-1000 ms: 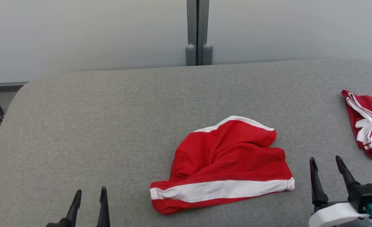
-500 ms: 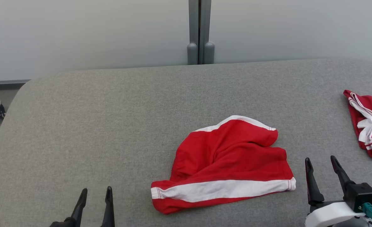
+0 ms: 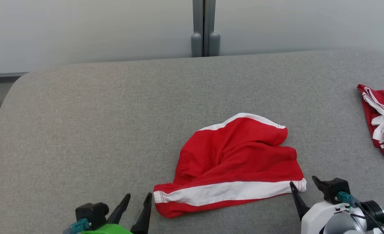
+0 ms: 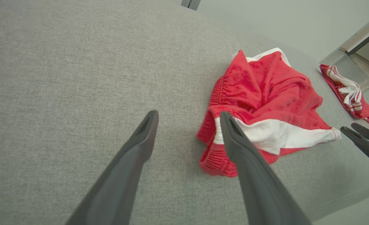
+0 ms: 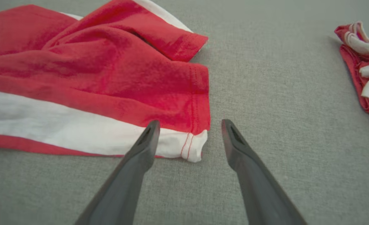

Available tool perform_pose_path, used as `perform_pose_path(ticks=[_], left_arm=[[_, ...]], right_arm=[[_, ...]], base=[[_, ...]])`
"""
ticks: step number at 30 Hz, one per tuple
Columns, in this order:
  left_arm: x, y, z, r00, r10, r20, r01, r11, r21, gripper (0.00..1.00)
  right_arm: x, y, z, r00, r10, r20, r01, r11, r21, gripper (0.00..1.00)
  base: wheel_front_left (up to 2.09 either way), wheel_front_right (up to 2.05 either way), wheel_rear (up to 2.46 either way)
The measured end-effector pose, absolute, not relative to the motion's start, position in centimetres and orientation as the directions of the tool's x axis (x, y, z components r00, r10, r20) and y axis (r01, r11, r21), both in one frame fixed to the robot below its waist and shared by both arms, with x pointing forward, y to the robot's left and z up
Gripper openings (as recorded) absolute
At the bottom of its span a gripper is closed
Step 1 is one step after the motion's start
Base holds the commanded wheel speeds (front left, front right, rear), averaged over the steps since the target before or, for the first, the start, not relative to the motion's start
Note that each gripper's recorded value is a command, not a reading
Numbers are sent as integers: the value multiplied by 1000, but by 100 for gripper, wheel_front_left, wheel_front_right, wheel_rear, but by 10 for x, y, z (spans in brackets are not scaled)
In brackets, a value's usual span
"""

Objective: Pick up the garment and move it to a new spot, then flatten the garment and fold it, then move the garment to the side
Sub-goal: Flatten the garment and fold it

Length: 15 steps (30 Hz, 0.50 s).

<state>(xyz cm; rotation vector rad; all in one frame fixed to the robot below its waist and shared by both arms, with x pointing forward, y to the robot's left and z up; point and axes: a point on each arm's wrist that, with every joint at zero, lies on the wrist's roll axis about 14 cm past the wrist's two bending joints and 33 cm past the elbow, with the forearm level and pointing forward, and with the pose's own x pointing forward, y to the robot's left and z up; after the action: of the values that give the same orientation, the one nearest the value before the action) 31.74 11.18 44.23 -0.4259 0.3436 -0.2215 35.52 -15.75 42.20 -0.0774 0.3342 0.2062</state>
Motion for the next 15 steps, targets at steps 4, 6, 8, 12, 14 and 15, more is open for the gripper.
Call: perform_pose_path(ticks=[4,6,8,12,14,15], left_arm=[[314,101,435,875,-342,-342,163,874,-458,100],[314,99,434,865,-355,-355,161,866,-474,100],[311,96,431,849,-375,-373,165,858,-486,100],[308,92,424,822,-400,-405,172,852,-494,100],[308,91,423,817,-407,-408,172,848,-501,100],[307,88,422,811,-417,-410,175,842,-511,100]], right_arm=[[349,-160,398,877,184,-445,-222,975,-33,100],[351,-162,395,872,180,-456,-215,976,-26,100],[351,-161,393,869,180,-461,-215,976,-22,100],[353,-159,391,867,189,-461,-221,975,-15,100],[356,-156,392,871,197,-451,-227,974,-14,100],[357,-155,392,869,200,-452,-229,973,-11,94]], base=[[0,0,0],[0,0,0],[0,0,0],[0,0,0],[0,0,0],[0,0,0]])
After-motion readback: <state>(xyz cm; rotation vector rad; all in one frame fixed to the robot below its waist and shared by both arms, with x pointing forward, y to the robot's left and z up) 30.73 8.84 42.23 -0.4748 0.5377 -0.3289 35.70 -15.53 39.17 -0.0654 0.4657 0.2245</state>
